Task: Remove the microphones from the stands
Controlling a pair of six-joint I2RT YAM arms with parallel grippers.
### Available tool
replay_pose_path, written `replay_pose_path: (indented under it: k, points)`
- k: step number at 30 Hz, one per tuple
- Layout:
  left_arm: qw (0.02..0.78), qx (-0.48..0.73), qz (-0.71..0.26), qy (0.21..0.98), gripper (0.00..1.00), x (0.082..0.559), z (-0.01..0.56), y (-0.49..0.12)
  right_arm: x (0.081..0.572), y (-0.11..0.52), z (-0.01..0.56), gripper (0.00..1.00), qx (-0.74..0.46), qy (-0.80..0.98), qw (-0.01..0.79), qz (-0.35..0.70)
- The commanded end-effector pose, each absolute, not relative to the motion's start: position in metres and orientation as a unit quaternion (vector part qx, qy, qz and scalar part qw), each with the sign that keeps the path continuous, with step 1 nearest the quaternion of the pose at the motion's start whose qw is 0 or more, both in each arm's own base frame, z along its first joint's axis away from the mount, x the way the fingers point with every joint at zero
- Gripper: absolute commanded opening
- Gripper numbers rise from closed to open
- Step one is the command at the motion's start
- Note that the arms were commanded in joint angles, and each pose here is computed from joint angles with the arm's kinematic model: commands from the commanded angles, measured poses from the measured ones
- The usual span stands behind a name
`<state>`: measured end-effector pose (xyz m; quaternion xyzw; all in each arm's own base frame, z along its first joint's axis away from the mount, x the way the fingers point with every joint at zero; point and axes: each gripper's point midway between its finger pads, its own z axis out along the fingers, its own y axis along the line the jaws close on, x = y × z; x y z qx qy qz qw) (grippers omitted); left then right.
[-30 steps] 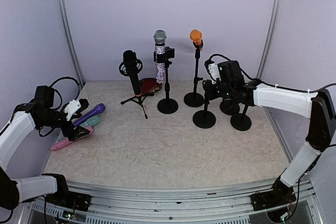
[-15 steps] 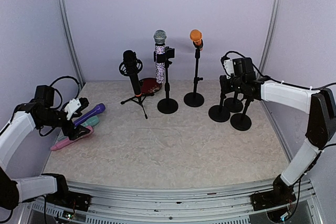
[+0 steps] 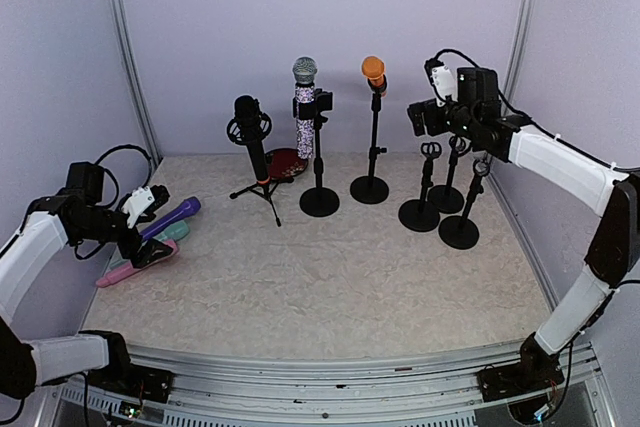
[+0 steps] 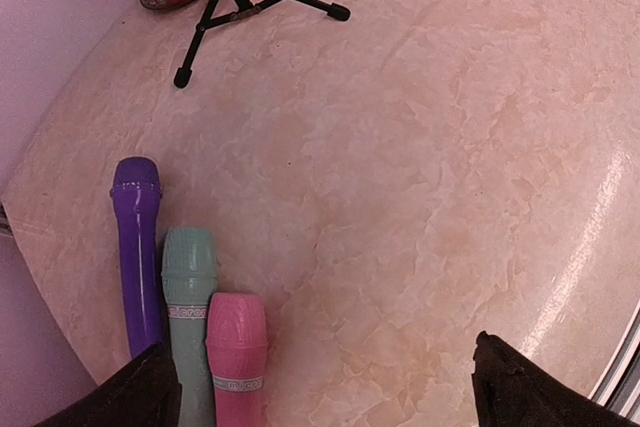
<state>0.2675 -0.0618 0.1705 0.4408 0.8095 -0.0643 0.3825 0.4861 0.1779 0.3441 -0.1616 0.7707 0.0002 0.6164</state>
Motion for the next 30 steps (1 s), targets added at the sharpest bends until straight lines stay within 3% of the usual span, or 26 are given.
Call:
replay_pose_path:
  k: [1,15,23,27,30]
  points:
    - [0.403,0.437,-0.065,0.801,0.99,0.274,0.191,-0.065,0.482,0.219,0.385,1.0,-0.224,0.711,0.665,-0.053]
    - [0.415,0.439,-0.059,0.795,0.99,0.273,0.208,-0.066,0.518,0.273,0.432,0.99,-0.249,0.618,0.729,-0.16]
    - [0.417,0.442,-0.056,0.793,0.99,0.272,0.212,-0.065,0.541,0.288,0.432,0.88,-0.243,0.603,0.736,-0.186]
    - [0.419,0.442,-0.056,0.791,0.99,0.272,0.214,-0.066,0.537,0.3,0.43,0.74,-0.254,0.597,0.736,-0.193]
    - [0.422,0.44,-0.061,0.79,0.99,0.271,0.216,-0.067,0.528,0.304,0.433,0.51,-0.255,0.592,0.739,-0.196]
